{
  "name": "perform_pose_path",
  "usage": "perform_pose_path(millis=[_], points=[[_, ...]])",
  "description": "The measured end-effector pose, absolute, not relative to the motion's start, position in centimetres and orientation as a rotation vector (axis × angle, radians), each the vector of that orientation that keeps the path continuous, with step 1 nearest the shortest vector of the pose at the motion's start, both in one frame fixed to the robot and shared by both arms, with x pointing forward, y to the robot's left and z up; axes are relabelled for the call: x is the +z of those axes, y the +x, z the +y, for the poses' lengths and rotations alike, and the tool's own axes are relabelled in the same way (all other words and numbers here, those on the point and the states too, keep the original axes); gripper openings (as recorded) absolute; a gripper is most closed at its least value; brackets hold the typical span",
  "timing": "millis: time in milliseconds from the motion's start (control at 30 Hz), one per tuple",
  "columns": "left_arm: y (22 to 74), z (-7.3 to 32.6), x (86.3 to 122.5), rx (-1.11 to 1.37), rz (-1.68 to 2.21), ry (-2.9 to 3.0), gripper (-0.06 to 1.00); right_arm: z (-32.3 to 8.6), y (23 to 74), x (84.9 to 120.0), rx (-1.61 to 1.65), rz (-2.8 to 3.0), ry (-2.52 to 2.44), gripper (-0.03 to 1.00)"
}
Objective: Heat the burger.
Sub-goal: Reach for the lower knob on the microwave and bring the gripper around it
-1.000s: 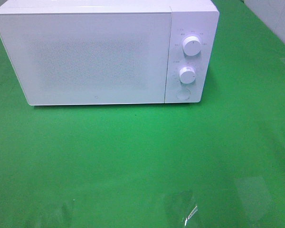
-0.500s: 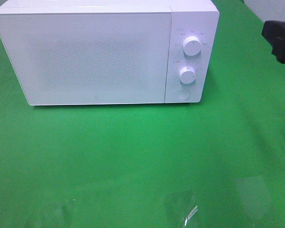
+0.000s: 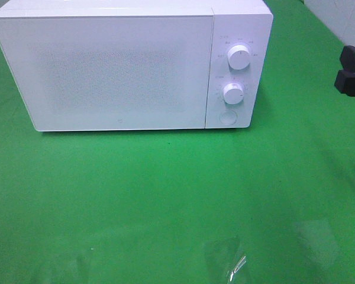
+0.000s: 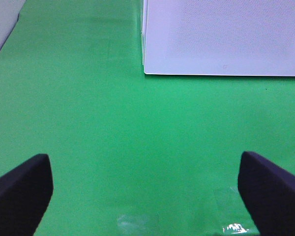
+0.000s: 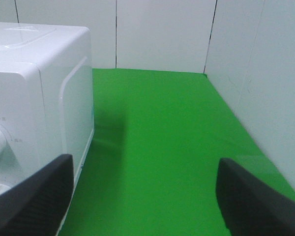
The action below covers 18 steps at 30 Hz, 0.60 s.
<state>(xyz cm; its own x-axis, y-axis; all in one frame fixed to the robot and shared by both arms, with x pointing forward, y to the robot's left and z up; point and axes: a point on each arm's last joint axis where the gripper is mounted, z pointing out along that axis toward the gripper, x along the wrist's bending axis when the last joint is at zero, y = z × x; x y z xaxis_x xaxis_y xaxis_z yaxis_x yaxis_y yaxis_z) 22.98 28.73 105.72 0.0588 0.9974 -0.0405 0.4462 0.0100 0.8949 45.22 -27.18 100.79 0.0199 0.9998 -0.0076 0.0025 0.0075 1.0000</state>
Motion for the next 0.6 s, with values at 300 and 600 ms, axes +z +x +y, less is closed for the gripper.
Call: perform_pose_path(millis=[300,600], points=[[23.0,28.7,105.7,0.884,1.498,1.549,0.93,-24.0,45.4,99.1,1.181,1.219,1.18,0.77],[23.0,28.7,105.7,0.884,1.498,1.549,0.93,-20.3,46.0,96.0,1.14,1.274,1.215,0.77]])
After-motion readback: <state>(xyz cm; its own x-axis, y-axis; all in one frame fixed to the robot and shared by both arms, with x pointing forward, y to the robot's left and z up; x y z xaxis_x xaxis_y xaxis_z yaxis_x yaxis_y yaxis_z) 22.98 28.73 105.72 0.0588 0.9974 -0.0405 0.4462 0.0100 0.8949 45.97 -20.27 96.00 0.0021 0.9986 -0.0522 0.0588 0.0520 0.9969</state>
